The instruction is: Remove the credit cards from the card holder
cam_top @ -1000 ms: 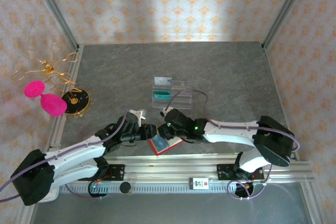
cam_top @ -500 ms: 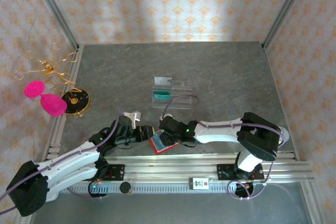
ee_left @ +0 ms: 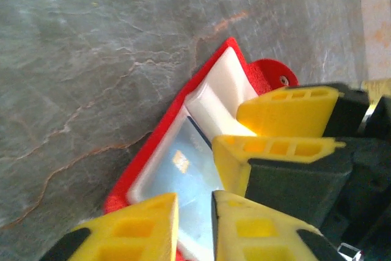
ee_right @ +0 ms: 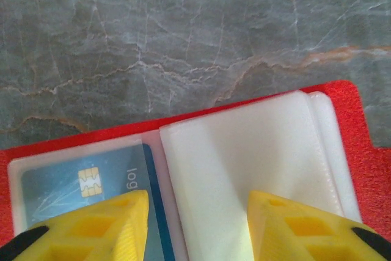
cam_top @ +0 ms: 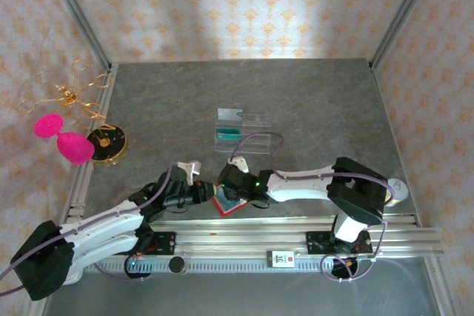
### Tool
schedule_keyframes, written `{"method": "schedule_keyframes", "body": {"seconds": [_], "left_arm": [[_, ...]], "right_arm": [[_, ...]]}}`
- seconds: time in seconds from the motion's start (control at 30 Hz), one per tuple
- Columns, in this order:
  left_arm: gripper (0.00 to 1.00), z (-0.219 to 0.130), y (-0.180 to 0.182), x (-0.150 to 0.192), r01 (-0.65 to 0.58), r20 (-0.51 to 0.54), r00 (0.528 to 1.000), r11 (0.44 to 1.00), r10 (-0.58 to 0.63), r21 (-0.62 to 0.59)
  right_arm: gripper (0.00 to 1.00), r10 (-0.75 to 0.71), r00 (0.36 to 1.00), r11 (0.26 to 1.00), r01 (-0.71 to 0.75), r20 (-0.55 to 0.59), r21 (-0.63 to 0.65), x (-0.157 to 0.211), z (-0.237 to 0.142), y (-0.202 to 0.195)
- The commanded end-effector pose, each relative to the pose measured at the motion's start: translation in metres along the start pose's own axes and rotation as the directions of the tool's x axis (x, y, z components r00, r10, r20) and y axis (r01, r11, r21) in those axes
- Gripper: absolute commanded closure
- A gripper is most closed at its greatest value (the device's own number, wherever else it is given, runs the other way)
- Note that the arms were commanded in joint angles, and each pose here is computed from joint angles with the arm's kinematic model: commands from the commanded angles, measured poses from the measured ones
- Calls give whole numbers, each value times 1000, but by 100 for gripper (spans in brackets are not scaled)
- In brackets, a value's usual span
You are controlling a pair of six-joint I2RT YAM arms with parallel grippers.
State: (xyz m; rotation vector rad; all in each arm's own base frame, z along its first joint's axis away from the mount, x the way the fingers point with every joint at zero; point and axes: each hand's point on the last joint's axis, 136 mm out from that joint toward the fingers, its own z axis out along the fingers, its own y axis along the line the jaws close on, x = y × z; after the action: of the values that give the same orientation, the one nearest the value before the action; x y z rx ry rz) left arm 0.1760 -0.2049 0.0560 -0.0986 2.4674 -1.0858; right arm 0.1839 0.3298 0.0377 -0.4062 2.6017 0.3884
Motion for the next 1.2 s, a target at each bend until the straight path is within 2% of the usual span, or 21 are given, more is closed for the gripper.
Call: {"method": "schedule_keyframes", "body": {"seconds": [0.0, 0.1, 0.17, 0.23, 0.3, 0.37, 0.43, 0.57, 0.77, 0.97, 1.17], "left_arm": [[84, 3, -14, 5, -27, -30, 999, 999, 29, 47], [84, 2, -9, 11, -37, -61, 997, 999, 37, 0], [84, -2, -6, 11, -34, -63, 997, 999, 32, -31], [74, -10, -10, 1, -42, -29, 999, 998, 41, -54], [62, -21, -16, -14, -52, 38, 998, 996, 55, -73], [56, -32, -24, -28, -56, 108, 992, 996, 63, -68], [54, -38, -28, -36, -61, 149, 986, 996, 71, -68], [54, -35, -25, -34, -67, 136, 988, 995, 77, -76], [54, -40, -22, -37, -70, 171, 982, 994, 83, -81], [54, -42, -25, -41, -53, 221, 974, 998, 57, -24], [54, -39, -17, -36, -39, 226, 973, 999, 41, -15]], "right_arm": [[56, 21, 995, 1000, -20, 93, -18, -29, -22, 4], [59, -28, 997, 997, 32, 69, -66, -27, -28, 7], [58, -132, 991, 984, 135, 34, -112, -20, -31, 14], [54, -245, 969, 966, 241, -33, -92, -10, -28, 12], [53, -292, 954, 956, 291, -65, -36, -4, -21, 3], [52, -304, 950, 953, 303, -75, -22, -2, -15, 1], [52, -309, 948, 951, 307, -79, -30, 0, -10, 4], [52, -316, 945, 948, 318, -86, 7, 3, 1, 5], [52, -173, 981, 974, 183, -81, 130, 8, 18, -10], [54, 47, 997, 972, -59, 57, 226, -14, 21, -19], [54, 165, 973, 956, -197, 160, 215, -44, 20, -5]]}}
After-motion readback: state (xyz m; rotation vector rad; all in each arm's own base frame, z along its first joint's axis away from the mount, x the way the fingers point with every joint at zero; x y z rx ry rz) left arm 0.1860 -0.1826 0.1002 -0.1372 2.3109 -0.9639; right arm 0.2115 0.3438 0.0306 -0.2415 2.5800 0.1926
